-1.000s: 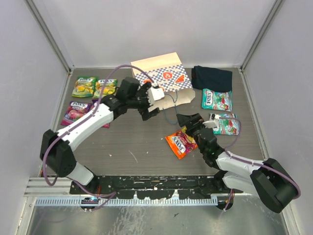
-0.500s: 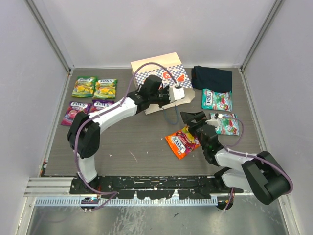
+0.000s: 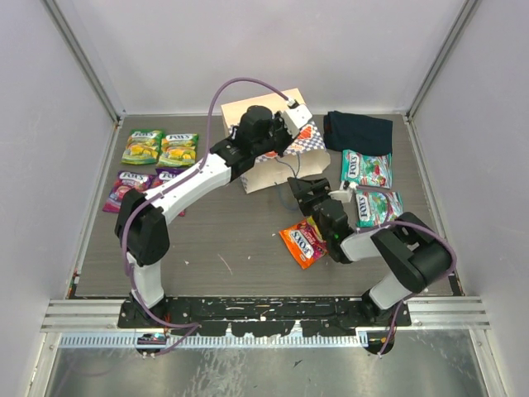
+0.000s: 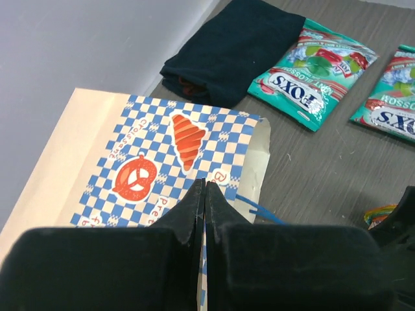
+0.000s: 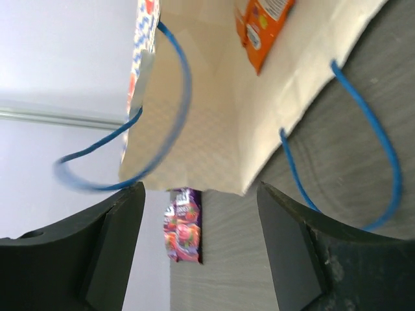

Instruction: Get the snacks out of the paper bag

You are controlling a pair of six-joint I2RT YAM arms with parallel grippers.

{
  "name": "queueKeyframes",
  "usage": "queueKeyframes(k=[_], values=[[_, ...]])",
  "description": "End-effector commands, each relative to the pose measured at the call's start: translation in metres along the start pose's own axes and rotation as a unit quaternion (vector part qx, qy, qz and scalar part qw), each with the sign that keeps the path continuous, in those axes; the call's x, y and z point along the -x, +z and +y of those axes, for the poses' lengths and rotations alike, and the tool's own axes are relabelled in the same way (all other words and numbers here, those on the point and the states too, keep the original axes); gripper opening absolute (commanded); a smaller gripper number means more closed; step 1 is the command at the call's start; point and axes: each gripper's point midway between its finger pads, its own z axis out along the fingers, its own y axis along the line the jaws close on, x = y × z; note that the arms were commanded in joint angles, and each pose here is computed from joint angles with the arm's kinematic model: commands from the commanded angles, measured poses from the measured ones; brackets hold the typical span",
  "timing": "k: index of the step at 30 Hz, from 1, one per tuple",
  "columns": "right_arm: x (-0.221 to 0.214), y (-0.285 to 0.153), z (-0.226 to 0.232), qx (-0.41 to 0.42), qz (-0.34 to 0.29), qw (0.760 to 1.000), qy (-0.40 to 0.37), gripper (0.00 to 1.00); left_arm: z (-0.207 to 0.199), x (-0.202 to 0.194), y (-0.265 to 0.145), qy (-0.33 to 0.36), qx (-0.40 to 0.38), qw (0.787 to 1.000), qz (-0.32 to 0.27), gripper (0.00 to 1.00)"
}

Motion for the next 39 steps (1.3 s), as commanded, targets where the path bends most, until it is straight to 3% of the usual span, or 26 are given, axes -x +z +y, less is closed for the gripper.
queueKeyframes(k=[1, 13, 24, 25, 26, 27, 28, 30, 34, 39], values=[[0.021, 0.023, 0.048, 0.071, -0.063, 0.995, 0.043, 0.75, 0.023, 0.028, -0.013, -0.041, 0.058, 0.997, -0.031, 0.00], [-0.016, 0.115, 0.026, 0.066, -0.051, 0.994, 0.075, 0.65, 0.034, 0.029, -0.018, -0.098, 0.096, 0.990, -0.018, 0.00], [-0.005, 0.182, -0.022, -0.001, -0.099, 0.986, 0.136, 0.66, 0.021, 0.025, -0.021, -0.096, 0.069, 0.993, 0.006, 0.00], [-0.005, 0.188, -0.027, -0.010, -0.101, 0.985, 0.140, 0.66, 0.019, 0.026, -0.024, -0.089, 0.060, 0.994, 0.012, 0.03], [-0.006, 0.193, -0.032, -0.021, -0.101, 0.984, 0.143, 0.66, 0.016, 0.025, -0.028, -0.078, 0.047, 0.996, 0.022, 0.15], [-0.007, 0.199, -0.035, -0.030, -0.103, 0.984, 0.144, 0.67, 0.012, 0.022, -0.033, -0.063, 0.035, 0.997, 0.033, 0.33], [-0.008, 0.203, -0.042, -0.048, -0.103, 0.983, 0.141, 0.67, 0.008, 0.017, -0.041, -0.045, 0.021, 0.997, 0.051, 0.60], [-0.008, 0.209, -0.050, -0.071, -0.107, 0.982, 0.139, 0.67, 0.003, 0.007, -0.053, -0.018, 0.003, 0.997, 0.072, 0.78], [-0.007, 0.220, -0.064, -0.119, -0.112, 0.978, 0.129, 0.68, -0.002, -0.011, -0.079, 0.026, -0.026, 0.995, 0.097, 0.91], [-0.011, 0.243, -0.073, -0.173, -0.110, 0.973, 0.108, 0.68, -0.030, -0.025, -0.104, 0.073, -0.112, 0.985, 0.104, 0.94]])
